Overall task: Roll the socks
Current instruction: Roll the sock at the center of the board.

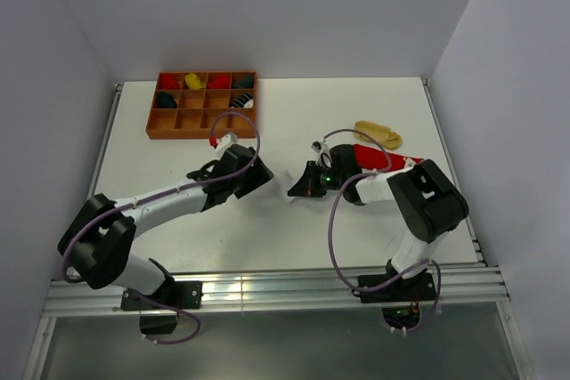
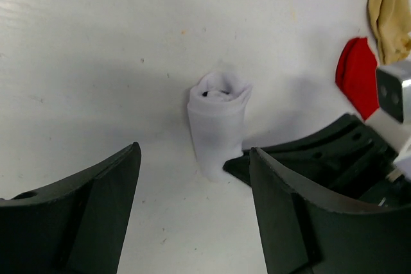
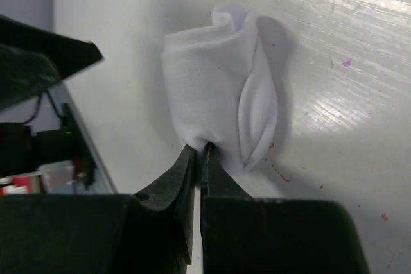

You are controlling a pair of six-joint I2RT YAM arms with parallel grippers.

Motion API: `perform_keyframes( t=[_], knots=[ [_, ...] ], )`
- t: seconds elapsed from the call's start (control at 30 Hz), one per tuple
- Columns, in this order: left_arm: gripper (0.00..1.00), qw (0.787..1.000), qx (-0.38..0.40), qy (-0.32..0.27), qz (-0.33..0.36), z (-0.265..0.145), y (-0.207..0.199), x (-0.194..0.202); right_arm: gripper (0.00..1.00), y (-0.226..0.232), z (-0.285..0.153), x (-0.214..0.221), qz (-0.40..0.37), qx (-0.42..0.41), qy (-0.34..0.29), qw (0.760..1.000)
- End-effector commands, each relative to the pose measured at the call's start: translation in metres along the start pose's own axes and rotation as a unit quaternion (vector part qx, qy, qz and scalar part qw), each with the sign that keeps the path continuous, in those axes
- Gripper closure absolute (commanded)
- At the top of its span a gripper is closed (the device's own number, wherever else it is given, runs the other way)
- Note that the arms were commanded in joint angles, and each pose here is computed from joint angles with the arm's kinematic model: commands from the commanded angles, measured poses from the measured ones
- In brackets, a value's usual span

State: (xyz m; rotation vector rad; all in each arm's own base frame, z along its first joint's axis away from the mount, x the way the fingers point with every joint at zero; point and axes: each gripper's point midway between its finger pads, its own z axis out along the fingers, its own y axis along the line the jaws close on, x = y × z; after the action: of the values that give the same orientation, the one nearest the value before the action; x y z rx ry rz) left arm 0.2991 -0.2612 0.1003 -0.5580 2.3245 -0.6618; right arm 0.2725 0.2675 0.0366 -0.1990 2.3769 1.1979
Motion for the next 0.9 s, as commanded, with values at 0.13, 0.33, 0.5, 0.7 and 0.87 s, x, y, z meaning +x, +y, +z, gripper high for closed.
perform_keyframes(
  t=[0.13, 0.33, 0.5, 0.7, 0.87],
  knots=[
    [0.27, 0.996, 0.074, 0.043, -0.005, 0.015, -0.020, 0.032, 1.00, -0.016, -0.005, 0.029, 0.134, -0.046, 0.057, 0.988],
    [0.26, 0.994, 0.092, 0.052, 0.006, 0.032, -0.033, 0.044, 1.00, -0.036, -0.008, 0.034, 0.182, -0.033, 0.059, 0.981],
    [0.26, 0.994, 0.090, 0.053, 0.014, 0.049, -0.035, 0.049, 1.00, -0.047, -0.008, 0.038, 0.200, -0.018, 0.061, 0.978],
    [0.26, 0.994, 0.088, 0.057, 0.025, 0.065, -0.033, 0.056, 1.00, -0.058, -0.007, 0.044, 0.223, 0.001, 0.068, 0.972],
    [0.27, 0.993, 0.088, 0.072, 0.039, 0.076, -0.031, 0.067, 1.00, -0.066, -0.007, 0.048, 0.238, 0.010, 0.074, 0.968]
  ],
)
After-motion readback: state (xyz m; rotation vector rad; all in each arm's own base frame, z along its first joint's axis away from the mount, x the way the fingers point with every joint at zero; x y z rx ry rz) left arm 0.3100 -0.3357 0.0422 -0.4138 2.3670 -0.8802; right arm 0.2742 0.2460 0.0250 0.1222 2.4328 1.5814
